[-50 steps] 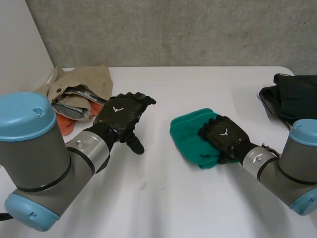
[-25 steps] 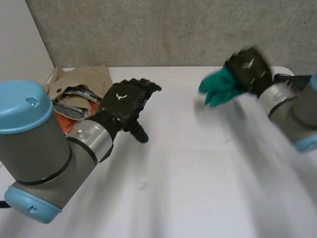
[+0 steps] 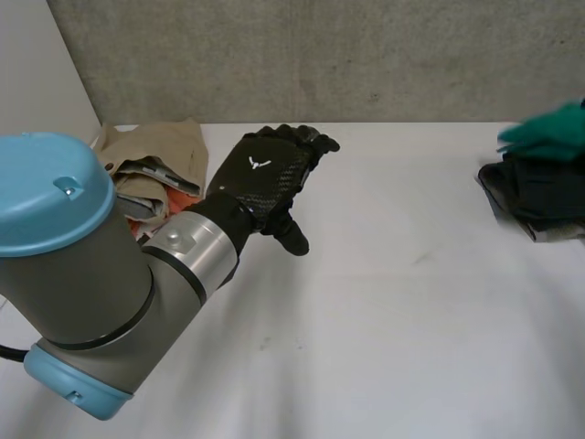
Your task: Fold the laundry.
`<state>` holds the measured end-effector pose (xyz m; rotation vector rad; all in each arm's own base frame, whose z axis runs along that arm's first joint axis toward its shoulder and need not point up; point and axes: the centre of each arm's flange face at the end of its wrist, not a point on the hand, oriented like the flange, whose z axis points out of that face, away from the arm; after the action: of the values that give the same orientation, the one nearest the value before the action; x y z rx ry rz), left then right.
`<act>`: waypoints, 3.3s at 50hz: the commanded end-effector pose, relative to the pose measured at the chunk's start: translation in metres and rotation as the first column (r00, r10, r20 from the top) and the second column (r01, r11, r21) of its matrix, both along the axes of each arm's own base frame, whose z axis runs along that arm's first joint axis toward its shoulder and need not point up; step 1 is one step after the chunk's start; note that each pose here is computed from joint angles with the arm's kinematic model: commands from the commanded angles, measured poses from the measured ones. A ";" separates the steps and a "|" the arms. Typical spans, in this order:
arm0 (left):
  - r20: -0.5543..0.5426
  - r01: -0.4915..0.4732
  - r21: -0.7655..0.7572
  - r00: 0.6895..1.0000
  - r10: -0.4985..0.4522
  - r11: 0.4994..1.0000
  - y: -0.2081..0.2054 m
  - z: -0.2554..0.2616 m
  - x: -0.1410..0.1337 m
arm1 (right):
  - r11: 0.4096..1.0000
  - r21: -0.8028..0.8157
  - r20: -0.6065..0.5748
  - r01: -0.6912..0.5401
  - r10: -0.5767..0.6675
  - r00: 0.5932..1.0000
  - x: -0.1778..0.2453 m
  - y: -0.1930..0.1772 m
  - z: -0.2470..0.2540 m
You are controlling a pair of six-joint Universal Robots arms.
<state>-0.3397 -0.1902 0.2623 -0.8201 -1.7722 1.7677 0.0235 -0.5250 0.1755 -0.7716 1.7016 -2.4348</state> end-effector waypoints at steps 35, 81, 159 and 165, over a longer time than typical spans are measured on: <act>-0.170 0.114 -0.267 0.972 -0.163 0.957 0.019 0.080 -0.003 | 0.807 -0.129 -0.151 0.576 -0.590 0.793 -0.022 0.076 0.151; -0.049 -0.397 -0.247 0.916 0.397 0.884 -0.233 0.011 0.082 | 0.958 0.283 -0.267 -0.038 0.117 0.957 0.166 0.240 0.007; 0.335 -0.104 0.007 0.937 0.096 0.995 -0.129 -0.145 0.064 | 0.894 0.443 -0.336 -0.071 0.239 0.911 0.280 0.366 -0.023; 0.351 -0.074 0.019 0.934 0.062 0.997 -0.125 -0.157 0.052 | 0.924 0.380 -0.421 -0.047 0.218 0.880 0.280 0.353 -0.042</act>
<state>-0.2777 -0.3195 0.1149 -1.0949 -2.0820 1.7365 0.3033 -0.1600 0.1485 -1.3324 2.1022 -1.7756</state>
